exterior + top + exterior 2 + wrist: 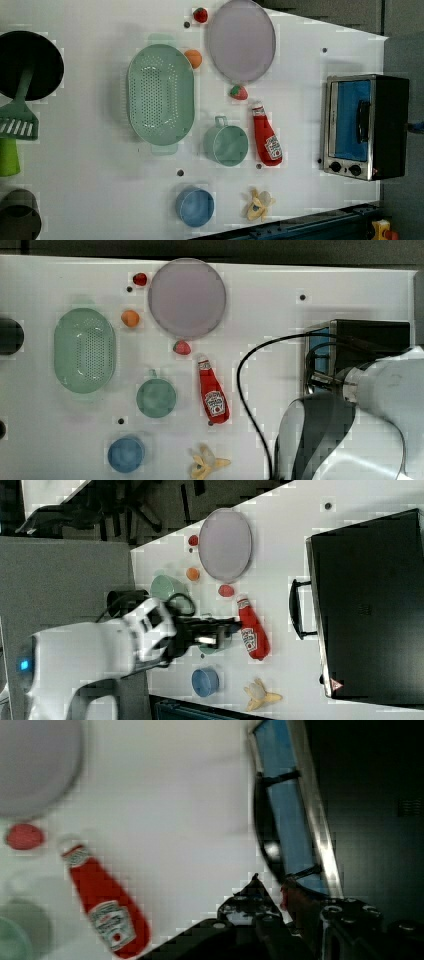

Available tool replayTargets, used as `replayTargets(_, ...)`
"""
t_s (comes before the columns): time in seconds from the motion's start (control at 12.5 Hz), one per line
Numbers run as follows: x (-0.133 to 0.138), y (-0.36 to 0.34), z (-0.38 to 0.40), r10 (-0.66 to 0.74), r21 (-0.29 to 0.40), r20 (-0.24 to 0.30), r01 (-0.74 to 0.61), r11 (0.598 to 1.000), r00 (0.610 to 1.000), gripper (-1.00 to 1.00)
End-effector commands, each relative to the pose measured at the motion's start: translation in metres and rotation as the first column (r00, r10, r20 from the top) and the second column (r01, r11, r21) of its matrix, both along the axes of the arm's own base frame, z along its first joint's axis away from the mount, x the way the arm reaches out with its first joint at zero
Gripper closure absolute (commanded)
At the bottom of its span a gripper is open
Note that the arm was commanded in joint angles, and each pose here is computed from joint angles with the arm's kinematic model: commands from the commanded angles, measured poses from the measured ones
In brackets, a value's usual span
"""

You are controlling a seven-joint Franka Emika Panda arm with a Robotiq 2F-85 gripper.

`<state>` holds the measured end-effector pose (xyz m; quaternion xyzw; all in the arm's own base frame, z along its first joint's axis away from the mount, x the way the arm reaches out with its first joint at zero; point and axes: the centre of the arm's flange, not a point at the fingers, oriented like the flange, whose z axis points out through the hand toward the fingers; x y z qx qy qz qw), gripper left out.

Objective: Flap open oven.

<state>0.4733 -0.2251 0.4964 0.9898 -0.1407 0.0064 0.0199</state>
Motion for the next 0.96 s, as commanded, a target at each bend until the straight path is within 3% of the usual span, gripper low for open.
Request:
replayTargets(0.08,-0.001,-0.012,-0.025,0.189,-0.006,-0.014,-0.189,0.982,0.982,0.65)
replayTargets(0.24,0.003,-0.023,-0.055,0.262,-0.034,-0.004,-0.262,0.964,0.965,0.65)
replayTargets(0.4,0.005,-0.033,-0.083,0.250,-0.065,0.013,-0.249,0.966,0.968,0.65)
replayTargets(0.96,0.011,-0.043,-0.156,0.240,-0.083,-0.049,-0.243,0.966,0.970,0.65)
